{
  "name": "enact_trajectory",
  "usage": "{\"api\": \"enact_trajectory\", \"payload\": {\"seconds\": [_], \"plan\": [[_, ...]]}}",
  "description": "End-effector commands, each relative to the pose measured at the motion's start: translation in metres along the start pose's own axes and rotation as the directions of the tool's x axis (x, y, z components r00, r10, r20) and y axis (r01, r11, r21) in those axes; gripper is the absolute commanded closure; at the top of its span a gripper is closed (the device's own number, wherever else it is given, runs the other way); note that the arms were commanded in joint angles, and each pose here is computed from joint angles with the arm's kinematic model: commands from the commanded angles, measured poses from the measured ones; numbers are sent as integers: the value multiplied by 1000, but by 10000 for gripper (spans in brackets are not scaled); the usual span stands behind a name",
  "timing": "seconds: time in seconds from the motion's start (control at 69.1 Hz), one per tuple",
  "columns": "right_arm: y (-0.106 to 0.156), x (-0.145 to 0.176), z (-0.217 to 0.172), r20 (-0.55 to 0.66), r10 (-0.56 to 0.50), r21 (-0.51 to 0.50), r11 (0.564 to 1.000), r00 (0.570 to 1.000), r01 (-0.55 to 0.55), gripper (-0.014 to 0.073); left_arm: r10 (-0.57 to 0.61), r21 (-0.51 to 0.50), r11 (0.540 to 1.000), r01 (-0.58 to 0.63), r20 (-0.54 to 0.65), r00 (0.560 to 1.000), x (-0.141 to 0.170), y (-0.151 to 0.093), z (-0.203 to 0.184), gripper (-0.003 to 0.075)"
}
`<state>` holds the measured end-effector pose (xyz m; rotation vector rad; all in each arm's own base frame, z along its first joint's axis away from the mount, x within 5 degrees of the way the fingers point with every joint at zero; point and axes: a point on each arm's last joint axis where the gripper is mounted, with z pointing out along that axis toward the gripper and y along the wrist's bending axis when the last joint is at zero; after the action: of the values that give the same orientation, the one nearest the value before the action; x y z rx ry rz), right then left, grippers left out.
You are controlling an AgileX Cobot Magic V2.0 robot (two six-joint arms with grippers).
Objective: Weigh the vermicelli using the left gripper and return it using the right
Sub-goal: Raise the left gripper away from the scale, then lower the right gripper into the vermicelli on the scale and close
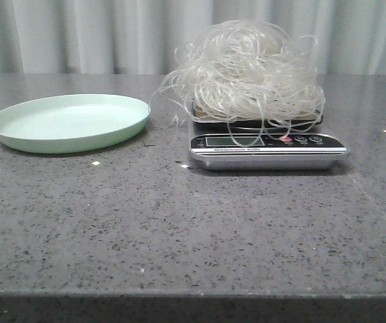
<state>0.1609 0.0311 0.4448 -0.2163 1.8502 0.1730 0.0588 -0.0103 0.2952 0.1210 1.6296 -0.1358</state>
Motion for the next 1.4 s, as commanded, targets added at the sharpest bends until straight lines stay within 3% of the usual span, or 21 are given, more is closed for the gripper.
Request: {"api": "enact_trajectory", "payload": {"seconds": [0.0,0.101,0.449,0.839,1.143,1.303,1.389], "plan": [[7,-22,18,4,-49,-48,998,999,49,32,-19,0,1000,19,101,995,-16,0,-1,583],[17,-28,40,-56,-72,-105,992,996,66,-27,-19,0,1000,19,101,995,-16,0,-1,583],[64,-33,128,-182,-151,-268,958,972,99,-27,-19,0,1000,19,101,995,-16,0,-1,583],[83,16,229,-385,-189,-292,953,903,76,-27,-19,0,1000,19,101,995,-16,0,-1,583],[87,60,260,-567,-226,-310,949,792,48,-27,-19,0,1000,19,101,995,-16,0,-1,583],[87,64,261,-583,-229,-312,949,780,46,-14,-19,0,1000,19,101,995,-16,0,-1,584],[87,64,261,-582,-229,-312,949,780,46,76,-19,0,1000,19,101,995,-16,0,-1,583]]}}
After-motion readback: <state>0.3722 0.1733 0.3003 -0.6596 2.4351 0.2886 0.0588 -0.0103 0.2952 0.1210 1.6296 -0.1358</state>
